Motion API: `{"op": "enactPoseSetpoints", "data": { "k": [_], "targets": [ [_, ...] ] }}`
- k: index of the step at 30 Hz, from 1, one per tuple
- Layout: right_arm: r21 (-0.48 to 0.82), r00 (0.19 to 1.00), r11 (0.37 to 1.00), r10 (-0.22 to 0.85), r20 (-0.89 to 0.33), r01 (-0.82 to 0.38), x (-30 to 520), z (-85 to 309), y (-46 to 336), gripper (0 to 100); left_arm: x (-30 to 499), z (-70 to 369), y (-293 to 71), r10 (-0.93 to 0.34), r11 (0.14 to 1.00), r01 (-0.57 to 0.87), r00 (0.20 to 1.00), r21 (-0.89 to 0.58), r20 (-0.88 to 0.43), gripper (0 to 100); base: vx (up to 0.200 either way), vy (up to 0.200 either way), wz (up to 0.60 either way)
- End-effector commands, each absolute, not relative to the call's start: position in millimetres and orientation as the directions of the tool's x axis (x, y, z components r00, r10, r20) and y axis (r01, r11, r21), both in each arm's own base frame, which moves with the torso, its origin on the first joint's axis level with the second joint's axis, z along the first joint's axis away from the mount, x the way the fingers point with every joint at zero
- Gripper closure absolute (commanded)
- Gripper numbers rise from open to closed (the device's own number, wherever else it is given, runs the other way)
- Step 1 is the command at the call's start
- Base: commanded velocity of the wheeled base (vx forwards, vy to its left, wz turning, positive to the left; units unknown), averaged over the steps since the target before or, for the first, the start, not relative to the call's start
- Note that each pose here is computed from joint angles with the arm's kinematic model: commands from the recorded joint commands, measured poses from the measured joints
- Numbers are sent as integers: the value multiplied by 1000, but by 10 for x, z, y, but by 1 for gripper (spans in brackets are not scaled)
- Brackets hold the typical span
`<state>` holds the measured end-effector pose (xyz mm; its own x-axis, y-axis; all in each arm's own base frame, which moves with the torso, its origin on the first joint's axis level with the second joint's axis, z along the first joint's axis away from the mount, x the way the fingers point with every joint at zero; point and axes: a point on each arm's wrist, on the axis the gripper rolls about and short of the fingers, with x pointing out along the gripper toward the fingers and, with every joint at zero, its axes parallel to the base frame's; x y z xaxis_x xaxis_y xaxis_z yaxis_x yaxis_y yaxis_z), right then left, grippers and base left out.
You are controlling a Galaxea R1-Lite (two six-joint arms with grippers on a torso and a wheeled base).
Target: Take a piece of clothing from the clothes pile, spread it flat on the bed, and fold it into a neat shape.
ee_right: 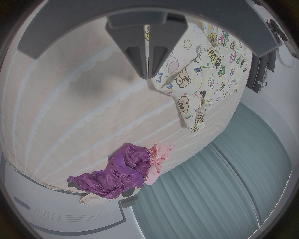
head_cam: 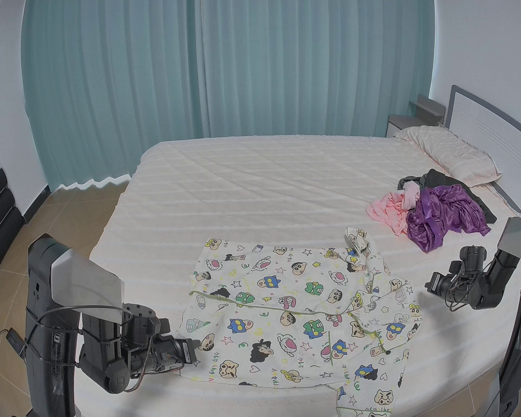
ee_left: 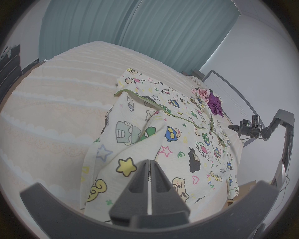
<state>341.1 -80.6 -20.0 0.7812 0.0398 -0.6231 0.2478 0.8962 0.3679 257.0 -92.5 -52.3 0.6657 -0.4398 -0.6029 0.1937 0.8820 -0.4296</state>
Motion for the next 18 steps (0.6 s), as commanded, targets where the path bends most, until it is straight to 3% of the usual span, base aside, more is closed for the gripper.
{"op": "enactPoseSetpoints", "data": {
  "k": [1, 11, 12, 18],
  "targets": [
    [368, 781, 896, 39, -623, 249, 3409, -201, -812, 100, 2500, -528, -997, -452, 880, 212, 649, -425, -612, 100, 0, 0, 0],
    [368, 781, 896, 40, -623, 248, 3411, -201, -807, 100, 2584, -458, -861, -408, 887, 151, 698, -436, -589, 100, 0, 0, 0],
    [368, 781, 896, 40, -623, 248, 3411, -201, -807, 100, 2591, -457, -851, -411, 885, 151, 698, -441, -587, 0, 0, 0, 0],
    [368, 781, 896, 40, -623, 248, 3411, -201, -807, 100, 2640, -471, -844, -423, 878, 160, 700, -450, -576, 0, 0, 0, 0]
  ]
}}
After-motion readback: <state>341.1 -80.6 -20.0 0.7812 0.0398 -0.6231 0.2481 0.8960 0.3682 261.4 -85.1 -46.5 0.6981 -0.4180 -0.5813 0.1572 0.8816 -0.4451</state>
